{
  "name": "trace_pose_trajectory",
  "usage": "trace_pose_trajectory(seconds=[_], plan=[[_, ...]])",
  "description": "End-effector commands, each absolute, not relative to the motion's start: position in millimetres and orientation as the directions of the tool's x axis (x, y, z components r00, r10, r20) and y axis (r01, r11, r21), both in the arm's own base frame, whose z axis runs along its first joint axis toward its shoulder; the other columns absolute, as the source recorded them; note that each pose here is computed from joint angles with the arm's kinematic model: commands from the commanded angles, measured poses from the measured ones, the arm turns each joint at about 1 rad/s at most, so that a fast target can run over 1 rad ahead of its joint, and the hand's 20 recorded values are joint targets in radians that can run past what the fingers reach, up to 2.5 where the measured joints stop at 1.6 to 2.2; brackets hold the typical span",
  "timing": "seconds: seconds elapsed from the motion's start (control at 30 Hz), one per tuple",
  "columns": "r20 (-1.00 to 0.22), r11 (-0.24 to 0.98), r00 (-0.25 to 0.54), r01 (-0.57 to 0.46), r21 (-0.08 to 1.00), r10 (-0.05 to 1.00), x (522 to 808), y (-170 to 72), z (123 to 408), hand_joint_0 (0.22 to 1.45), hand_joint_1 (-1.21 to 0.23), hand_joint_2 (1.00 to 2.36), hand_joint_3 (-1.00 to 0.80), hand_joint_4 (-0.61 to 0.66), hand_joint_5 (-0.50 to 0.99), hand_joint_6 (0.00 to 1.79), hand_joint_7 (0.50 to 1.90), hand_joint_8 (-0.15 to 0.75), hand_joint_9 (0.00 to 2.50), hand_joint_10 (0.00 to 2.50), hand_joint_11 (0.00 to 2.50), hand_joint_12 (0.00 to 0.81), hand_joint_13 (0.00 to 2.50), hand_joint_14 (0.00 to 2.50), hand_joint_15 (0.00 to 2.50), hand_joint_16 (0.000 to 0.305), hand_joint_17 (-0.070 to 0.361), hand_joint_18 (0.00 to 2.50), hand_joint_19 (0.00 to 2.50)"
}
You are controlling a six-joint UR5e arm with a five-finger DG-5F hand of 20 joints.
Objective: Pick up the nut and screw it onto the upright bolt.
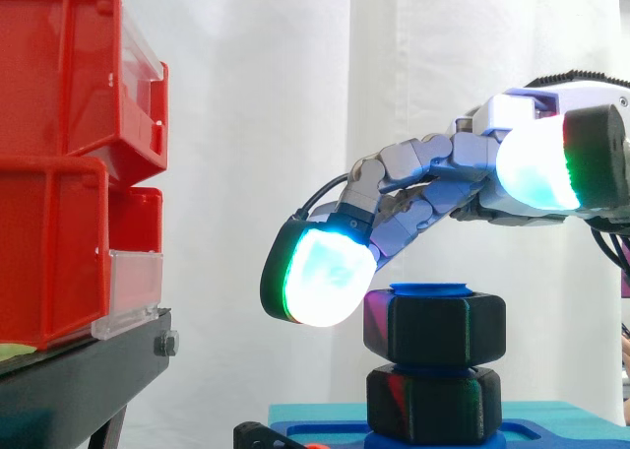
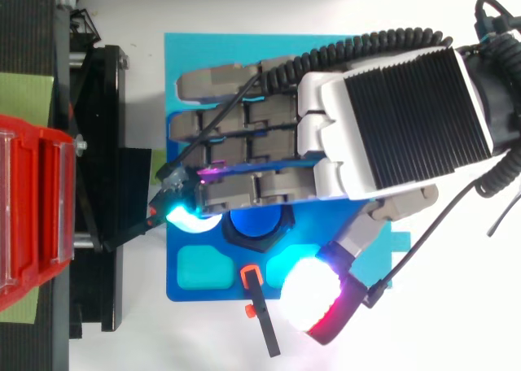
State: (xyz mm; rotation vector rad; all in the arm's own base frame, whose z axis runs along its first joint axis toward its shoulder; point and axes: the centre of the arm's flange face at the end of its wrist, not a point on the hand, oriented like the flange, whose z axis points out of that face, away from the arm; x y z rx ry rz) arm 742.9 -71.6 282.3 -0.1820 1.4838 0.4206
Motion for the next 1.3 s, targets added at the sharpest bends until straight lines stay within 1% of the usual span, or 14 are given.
trace_pose_trajectory(seconds=[0.0, 0.13, 0.3, 0.6, 0.73, 0.8, 0.9, 0.97, 1.0, 1.07, 1.1, 1.13, 1.17, 1.27], plan=[[-0.986, 0.917, 0.036, -0.376, 0.136, 0.161, 742.6, -77.0, 283.2, 0.48, -0.07, 1.0, -0.5, 0.24, -0.11, 0.5, 0.92, 0.254, 0.58, 0.0, 0.0, 0.276, 0.48, 0.0, 0.0, 0.029, 0.065, 0.21, 0.0], [-0.987, 0.92, 0.04, -0.369, 0.133, 0.159, 741.7, -84.7, 283.4, 0.49, -0.07, 1.0, -0.5, 0.25, -0.1, 0.5, 0.99, 0.256, 0.58, 0.0, 0.0, 0.275, 0.49, 0.0, 0.0, 0.029, 0.064, 0.22, 0.0], [-0.987, 0.918, 0.032, -0.372, 0.135, 0.158, 738.9, -95.2, 282.7, 0.49, -0.09, 1.0, -0.5, 0.25, -0.08, 0.5, 1.18, 0.267, 0.61, 0.0, 0.0, 0.266, 0.51, 0.0, 0.0, 0.027, 0.061, 0.23, 0.0], [-0.988, 0.925, 0.036, -0.358, 0.13, 0.153, 736.7, -109.5, 282.6, 0.5, -0.11, 1.0, -0.5, 0.22, -0.04, 0.5, 1.43, 0.282, 0.67, 0.0, 0.0, 0.255, 0.55, 0.0, 0.0, 0.025, 0.056, 0.27, 0.0], [-0.988, 0.926, 0.037, -0.356, 0.128, 0.151, 735.2, -116.5, 282.6, 0.51, -0.12, 1.0, -0.5, 0.23, -0.01, 0.5, 1.49, 0.288, 0.74, 0.0, 0.0, 0.245, 0.59, 0.0, 0.0, 0.023, 0.051, 0.3, 0.0], [-0.988, 0.924, 0.035, -0.36, 0.127, 0.15, 733.5, -121.0, 281.8, 0.51, -0.13, 1.0, -0.5, 0.22, -0.01, 0.54, 1.42, 0.287, 0.8, 0.0, 0.0, 0.237, 0.62, 0.0, 0.0, 0.022, 0.049, 0.33, 0.0], [-0.988, 0.923, 0.039, -0.365, 0.124, 0.148, 732.0, -127.4, 282.2, 0.51, -0.14, 1.0, -0.5, 0.22, -0.01, 0.56, 1.39, 0.291, 0.84, 0.0, 0.0, 0.232, 0.64, 0.0, 0.0, 0.021, 0.047, 0.35, 0.0], [-0.988, 0.922, 0.043, -0.368, 0.121, 0.147, 730.5, -135.0, 283.2, 0.51, -0.13, 1.0, -0.5, 0.22, 0.0, 0.5, 1.47, 0.289, 0.84, 0.0, 0.0, 0.232, 0.64, 0.0, 0.0, 0.021, 0.047, 0.35, 0.0], [-0.988, 0.921, 0.044, -0.37, 0.12, 0.146, 730.5, -135.9, 283.9, 0.51, -0.13, 1.0, -0.5, 0.23, -0.03, 0.5, 1.36, 0.289, 0.84, 0.0, 0.0, 0.234, 0.64, 0.0, 0.0, 0.021, 0.048, 0.35, 0.0], [-0.988, 0.921, 0.062, -0.375, 0.111, 0.144, 732.7, -142.7, 293.8, 0.51, -0.13, 1.0, -0.5, 0.24, -0.05, 0.5, 1.25, 0.286, 0.83, 0.0, 0.0, 0.237, 0.64, 0.0, 0.0, 0.022, 0.049, 0.34, 0.0], [-0.988, 0.92, 0.066, -0.378, 0.108, 0.143, 733.2, -143.5, 295.9, 0.51, -0.12, 1.0, -0.5, 0.27, -0.07, 0.5, 1.1, 0.282, 0.82, 0.0, 0.0, 0.243, 0.63, 0.0, 0.0, 0.022, 0.05, 0.34, 0.0], [-0.987, 0.919, 0.07, -0.38, 0.106, 0.142, 733.8, -144.4, 298.1, 0.5, -0.12, 1.0, -0.5, 0.27, -0.08, 0.5, 1.04, 0.279, 0.81, 0.0, 0.0, 0.243, 0.62, 0.0, 0.0, 0.022, 0.05, 0.33, 0.0], [-0.987, 0.918, 0.074, -0.383, 0.103, 0.142, 734.3, -145.2, 300.3, 0.5, -0.12, 1.0, -0.5, 0.26, -0.1, 0.5, 0.93, 0.272, 0.78, 0.0, 0.0, 0.249, 0.61, 0.0, 0.0, 0.023, 0.052, 0.32, 0.0], [-0.987, 0.916, 0.084, -0.39, 0.096, 0.139, 735.7, -144.7, 303.7, 0.5, -0.12, 1.0, -0.5, 0.22, -0.12, 0.5, 0.79, 0.268, 0.75, 0.0, 0.0, 0.257, 0.58, 0.0, 0.0, 0.024, 0.055, 0.3, 0.0]])
